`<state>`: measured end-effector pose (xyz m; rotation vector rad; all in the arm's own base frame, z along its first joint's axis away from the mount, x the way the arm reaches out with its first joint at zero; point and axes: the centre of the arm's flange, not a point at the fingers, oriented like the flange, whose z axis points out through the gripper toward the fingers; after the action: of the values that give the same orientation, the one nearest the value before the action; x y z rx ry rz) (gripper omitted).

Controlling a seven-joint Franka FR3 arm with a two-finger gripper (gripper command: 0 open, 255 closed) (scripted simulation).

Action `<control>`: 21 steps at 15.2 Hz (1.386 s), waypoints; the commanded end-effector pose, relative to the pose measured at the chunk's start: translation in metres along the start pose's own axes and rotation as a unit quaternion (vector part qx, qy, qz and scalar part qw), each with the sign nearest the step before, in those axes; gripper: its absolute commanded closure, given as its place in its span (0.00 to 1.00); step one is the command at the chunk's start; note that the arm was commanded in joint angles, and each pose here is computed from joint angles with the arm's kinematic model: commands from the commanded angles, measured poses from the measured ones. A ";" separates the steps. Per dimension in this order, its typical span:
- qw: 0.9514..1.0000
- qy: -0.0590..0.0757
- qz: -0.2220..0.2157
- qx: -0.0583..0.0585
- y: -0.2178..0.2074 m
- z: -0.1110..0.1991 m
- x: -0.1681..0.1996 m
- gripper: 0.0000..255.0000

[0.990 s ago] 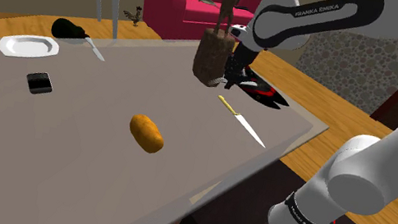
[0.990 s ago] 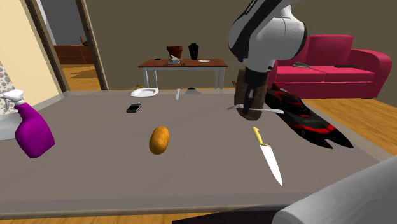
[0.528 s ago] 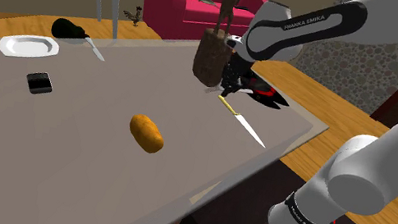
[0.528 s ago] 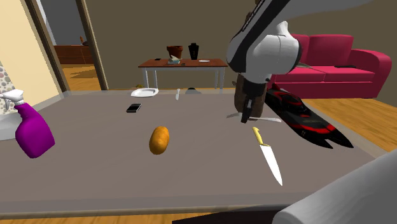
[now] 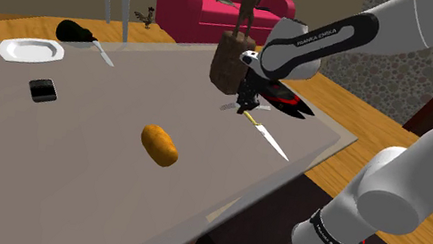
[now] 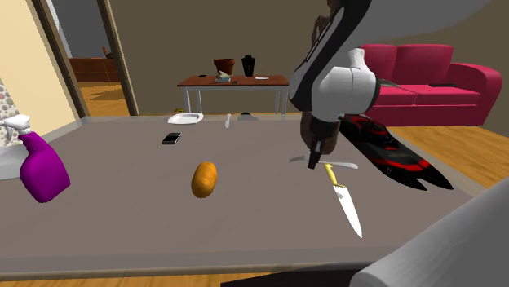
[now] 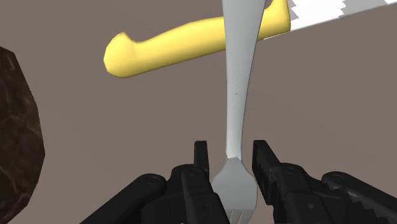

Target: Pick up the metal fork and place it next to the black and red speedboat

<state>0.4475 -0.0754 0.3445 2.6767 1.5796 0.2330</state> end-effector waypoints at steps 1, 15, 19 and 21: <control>1.000 0.000 0.000 0.000 -0.001 0.011 -0.001 1.00; 1.000 0.000 0.000 0.000 -0.004 0.031 -0.003 0.00; 1.000 0.000 0.000 0.000 -0.003 0.031 -0.003 0.00; 1.000 0.000 0.000 0.000 -0.003 0.005 -0.003 0.00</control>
<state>0.4467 -0.0762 0.3309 2.6756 1.5788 0.2353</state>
